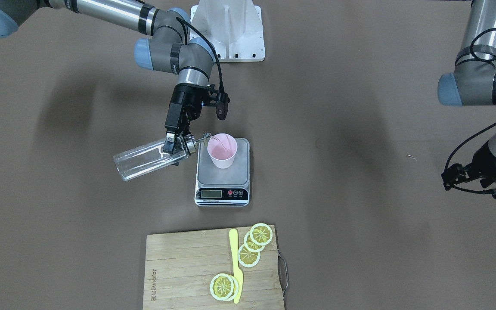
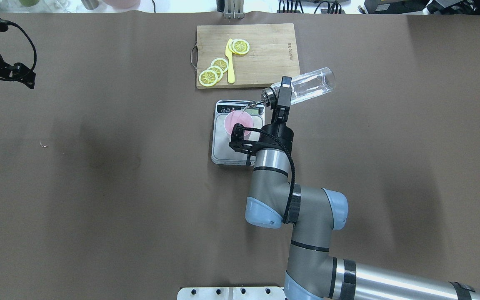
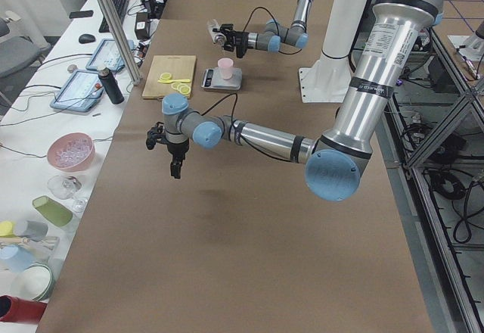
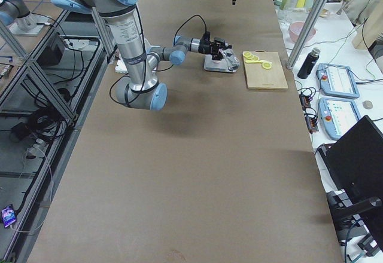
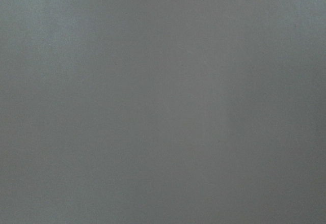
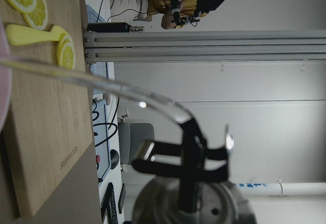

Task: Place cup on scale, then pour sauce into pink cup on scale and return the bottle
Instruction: 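Tilt the sauce bottle with the right gripper to pour into the cup, then tilt the bottle upright and move it back with the right gripper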

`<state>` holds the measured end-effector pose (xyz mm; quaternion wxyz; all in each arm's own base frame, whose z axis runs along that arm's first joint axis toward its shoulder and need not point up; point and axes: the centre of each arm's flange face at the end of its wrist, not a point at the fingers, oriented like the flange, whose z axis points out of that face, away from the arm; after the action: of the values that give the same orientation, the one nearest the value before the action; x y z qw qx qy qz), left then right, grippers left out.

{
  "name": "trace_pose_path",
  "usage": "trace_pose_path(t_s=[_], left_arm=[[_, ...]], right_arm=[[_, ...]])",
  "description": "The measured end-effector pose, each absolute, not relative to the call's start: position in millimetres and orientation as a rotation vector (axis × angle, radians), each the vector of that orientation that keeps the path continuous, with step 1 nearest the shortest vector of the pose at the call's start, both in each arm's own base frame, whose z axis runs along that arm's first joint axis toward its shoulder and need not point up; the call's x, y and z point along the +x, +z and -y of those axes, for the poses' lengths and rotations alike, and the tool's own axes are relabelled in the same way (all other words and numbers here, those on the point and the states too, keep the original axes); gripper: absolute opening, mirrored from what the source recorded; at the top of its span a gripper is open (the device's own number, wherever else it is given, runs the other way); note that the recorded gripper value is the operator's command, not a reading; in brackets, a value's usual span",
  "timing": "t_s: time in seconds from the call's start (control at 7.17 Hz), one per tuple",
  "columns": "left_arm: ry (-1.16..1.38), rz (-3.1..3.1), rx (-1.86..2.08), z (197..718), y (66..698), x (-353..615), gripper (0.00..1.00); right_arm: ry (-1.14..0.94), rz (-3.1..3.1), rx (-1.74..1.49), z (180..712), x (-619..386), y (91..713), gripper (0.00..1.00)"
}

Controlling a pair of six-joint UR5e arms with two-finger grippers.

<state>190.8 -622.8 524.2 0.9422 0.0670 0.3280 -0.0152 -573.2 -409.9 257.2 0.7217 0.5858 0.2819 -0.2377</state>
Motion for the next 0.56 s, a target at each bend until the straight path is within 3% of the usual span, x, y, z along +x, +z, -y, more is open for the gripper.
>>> trace_pose_path(t_s=[0.56], left_arm=[[-0.03, -0.674, 0.161, 630, 508, 193, 0.99]], right_arm=[[-0.409, -0.296, 1.352, 415, -546, 258, 0.0]])
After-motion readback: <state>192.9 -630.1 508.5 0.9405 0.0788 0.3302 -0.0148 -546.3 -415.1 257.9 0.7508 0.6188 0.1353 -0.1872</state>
